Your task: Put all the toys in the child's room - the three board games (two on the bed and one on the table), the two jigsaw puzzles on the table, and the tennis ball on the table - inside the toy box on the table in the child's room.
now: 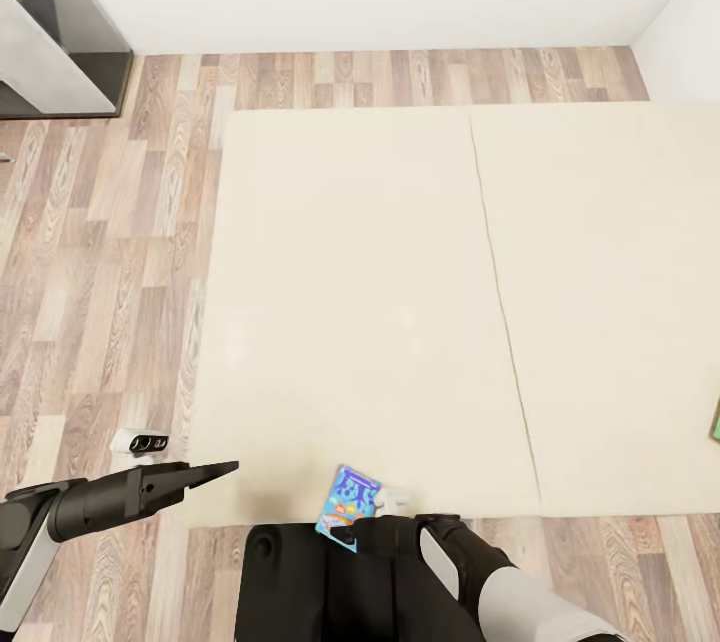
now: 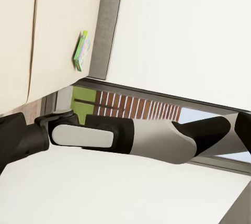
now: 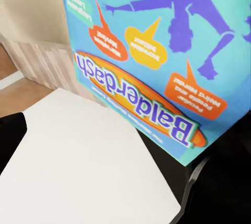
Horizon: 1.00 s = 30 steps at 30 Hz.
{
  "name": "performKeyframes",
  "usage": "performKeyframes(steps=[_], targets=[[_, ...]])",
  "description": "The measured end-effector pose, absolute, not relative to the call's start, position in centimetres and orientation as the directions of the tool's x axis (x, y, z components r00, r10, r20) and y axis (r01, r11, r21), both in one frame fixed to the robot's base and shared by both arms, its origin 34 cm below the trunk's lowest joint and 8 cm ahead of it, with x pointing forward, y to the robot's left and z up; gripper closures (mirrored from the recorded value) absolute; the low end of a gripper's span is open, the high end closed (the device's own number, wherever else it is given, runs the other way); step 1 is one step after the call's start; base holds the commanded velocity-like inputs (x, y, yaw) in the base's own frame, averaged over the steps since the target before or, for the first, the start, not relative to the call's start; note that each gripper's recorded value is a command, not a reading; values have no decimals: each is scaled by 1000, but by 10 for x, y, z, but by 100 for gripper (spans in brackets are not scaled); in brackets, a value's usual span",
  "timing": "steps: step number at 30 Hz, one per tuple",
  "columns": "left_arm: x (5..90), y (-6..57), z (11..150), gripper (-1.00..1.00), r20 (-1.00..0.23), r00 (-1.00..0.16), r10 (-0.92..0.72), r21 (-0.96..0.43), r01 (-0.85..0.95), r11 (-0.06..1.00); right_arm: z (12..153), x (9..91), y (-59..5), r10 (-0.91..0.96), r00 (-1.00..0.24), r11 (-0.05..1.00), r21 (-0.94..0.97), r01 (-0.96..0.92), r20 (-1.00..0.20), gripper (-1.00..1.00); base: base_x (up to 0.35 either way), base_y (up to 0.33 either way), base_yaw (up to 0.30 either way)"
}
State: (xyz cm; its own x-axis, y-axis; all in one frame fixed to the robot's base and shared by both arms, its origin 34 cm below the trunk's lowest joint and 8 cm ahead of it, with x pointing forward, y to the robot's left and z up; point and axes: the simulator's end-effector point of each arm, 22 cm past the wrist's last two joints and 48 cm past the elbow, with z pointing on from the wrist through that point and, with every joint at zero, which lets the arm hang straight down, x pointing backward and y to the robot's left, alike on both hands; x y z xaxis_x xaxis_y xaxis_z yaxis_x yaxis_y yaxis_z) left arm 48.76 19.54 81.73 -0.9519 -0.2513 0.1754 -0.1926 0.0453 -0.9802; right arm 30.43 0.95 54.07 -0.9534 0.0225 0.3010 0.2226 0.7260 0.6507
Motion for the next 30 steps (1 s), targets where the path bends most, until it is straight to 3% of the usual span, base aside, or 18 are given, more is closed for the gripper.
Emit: performKeyframes(steps=[30], targets=[[487, 195, 817, -100, 176, -952, -251, -980, -193, 45, 541, 304, 10, 21, -954, 724, 653, 222, 300, -100, 0, 34, 0]])
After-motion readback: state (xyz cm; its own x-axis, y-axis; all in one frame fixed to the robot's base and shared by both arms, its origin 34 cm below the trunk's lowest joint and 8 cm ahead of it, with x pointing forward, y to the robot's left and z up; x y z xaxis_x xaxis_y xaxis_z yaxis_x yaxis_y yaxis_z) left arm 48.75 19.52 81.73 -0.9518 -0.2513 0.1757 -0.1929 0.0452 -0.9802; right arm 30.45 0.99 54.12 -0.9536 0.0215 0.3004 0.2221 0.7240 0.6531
